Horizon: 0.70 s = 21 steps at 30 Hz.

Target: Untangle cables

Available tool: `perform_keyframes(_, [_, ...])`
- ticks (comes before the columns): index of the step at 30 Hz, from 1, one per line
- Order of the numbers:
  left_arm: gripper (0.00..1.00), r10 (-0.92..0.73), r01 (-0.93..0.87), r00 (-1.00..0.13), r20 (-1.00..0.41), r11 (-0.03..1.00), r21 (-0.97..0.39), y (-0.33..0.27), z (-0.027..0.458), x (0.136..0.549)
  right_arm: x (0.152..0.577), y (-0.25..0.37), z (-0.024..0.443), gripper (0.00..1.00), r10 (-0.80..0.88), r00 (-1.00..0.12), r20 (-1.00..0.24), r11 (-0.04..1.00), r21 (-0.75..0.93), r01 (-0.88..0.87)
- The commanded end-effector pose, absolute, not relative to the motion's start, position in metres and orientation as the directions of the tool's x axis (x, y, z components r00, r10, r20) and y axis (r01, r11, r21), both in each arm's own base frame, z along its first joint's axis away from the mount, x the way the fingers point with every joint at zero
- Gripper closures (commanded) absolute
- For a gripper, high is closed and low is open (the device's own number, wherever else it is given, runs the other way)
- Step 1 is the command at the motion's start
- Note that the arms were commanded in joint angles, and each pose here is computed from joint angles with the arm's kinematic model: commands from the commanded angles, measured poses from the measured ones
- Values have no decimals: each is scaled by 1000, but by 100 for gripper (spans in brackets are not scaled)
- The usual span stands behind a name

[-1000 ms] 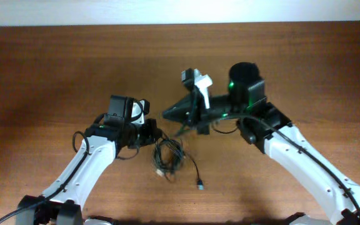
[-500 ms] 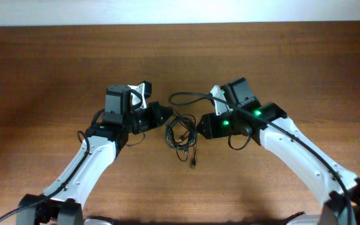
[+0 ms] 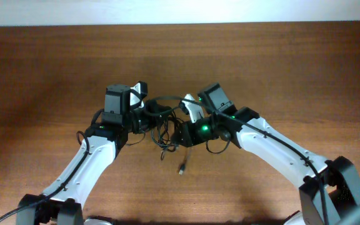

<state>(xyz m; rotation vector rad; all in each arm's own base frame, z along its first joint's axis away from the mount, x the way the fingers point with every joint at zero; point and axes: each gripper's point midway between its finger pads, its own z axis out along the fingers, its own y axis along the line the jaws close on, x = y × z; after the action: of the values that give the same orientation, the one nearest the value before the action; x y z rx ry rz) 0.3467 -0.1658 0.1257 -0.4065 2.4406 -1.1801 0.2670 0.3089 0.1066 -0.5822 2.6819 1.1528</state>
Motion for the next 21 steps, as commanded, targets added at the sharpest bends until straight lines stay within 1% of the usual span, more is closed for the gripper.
perform_keyframes(1, [100,-490,-207,-866,-103,537,-818,-168,126,344,282,306,79,48,-260,-916,-305,716,575,-395])
perform_keyframes(2, [100,-511,-266,-858,-47,522,-810,-167,121,340,286,310,68,48,-240,-929,-282,721,590,-365])
perform_keyframes(3, [100,-524,-300,-852,-19,518,-801,-166,118,337,286,313,60,56,-244,-932,-268,712,603,-360])
perform_keyframes(5, [100,-535,-324,-845,-9,525,-787,-163,114,335,286,320,43,86,-257,-936,-241,695,627,-353])
perform_keyframes(6, [100,-535,-324,-845,-9,525,-787,-163,114,335,287,322,38,95,-263,-933,-243,686,633,-359])
perform_keyframes(8, [100,-537,-327,-844,-7,524,-787,-163,114,335,282,336,49,96,-328,-895,-304,578,685,-444])
perform_keyframes(10, [100,-562,-351,-827,-16,538,-767,-155,108,337,264,353,75,96,-421,-808,-413,348,748,-564])
perform_keyframes(11, [99,-605,-393,-795,-36,559,-730,-141,100,340,253,356,86,96,-452,-767,-455,247,763,-598])
perform_keyframes(12, [97,-652,-445,-756,-63,582,-681,-124,91,342,244,358,97,96,-469,-733,-492,144,777,-613])
perform_keyframes(13, [90,-699,-512,-708,-99,605,-610,-102,79,341,238,356,109,96,-469,-702,-536,43,780,-624])
perform_keyframes(14, [86,-721,-550,-684,-112,611,-570,-89,73,338,237,353,115,96,-463,-685,-563,-4,774,-634])
perform_keyframes(15, [86,-728,-569,-676,-117,616,-545,-84,69,335,239,348,125,96,-440,-661,-608,-79,759,-646])
perform_keyframes(17, [86,-716,-561,-688,-122,630,-537,-86,68,333,244,337,157,96,-360,-613,-704,-258,706,-659])
perform_keyframes(18, [84,-705,-554,-699,-119,639,-534,-91,66,330,248,332,168,96,-326,-589,-739,-313,672,-671])
perform_keyframes(19, [83,-693,-545,-711,-120,650,-530,-94,65,327,254,329,170,96,-318,-600,-734,-301,678,-671])
perform_keyframes(20, [86,-644,-495,-751,-148,697,-519,-99,63,325,262,325,172,96,-306,-609,-731,-286,681,-674])
perform_keyframes(21, [94,-603,-456,-780,-166,730,-508,-102,61,322,270,321,173,96,-293,-613,-734,-273,679,-682])
